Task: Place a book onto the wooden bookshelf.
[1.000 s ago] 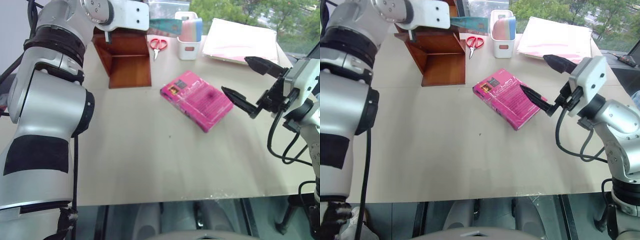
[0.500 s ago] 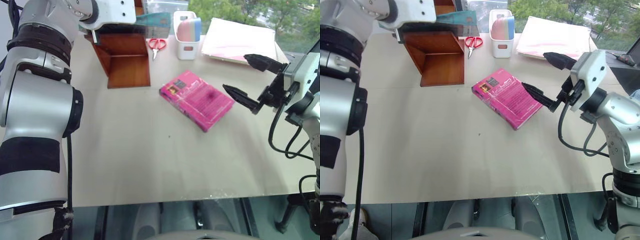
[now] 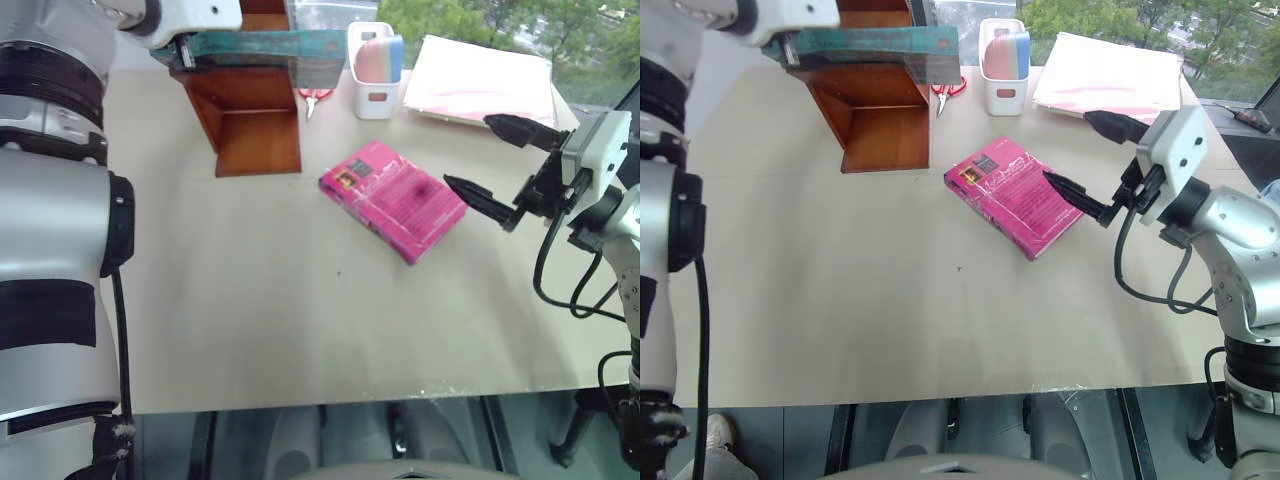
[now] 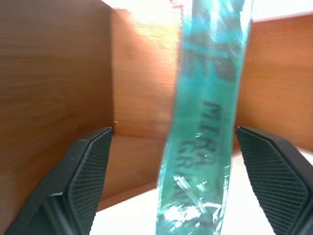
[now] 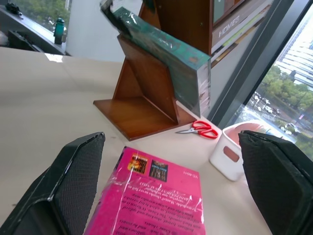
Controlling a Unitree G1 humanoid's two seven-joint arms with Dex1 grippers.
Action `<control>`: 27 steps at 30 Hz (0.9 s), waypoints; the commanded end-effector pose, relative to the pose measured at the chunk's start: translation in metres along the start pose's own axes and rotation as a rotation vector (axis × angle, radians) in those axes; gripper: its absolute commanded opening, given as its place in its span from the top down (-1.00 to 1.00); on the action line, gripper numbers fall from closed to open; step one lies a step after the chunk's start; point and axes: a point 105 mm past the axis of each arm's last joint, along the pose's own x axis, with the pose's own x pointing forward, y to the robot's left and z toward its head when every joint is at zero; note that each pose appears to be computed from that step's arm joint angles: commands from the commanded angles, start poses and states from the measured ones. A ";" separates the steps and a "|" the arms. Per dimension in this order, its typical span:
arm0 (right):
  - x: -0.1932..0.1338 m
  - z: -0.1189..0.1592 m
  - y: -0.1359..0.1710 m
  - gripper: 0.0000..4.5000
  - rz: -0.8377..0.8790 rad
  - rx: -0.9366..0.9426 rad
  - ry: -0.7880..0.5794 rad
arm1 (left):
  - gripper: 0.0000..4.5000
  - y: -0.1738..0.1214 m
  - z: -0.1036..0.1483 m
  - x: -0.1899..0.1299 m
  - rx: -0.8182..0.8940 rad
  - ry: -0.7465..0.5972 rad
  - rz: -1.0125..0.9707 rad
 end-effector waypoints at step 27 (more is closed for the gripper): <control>-0.121 -0.086 0.028 -1.00 -0.179 0.173 0.496 | -0.95 -0.257 -0.038 -0.062 -1.049 -0.395 -0.034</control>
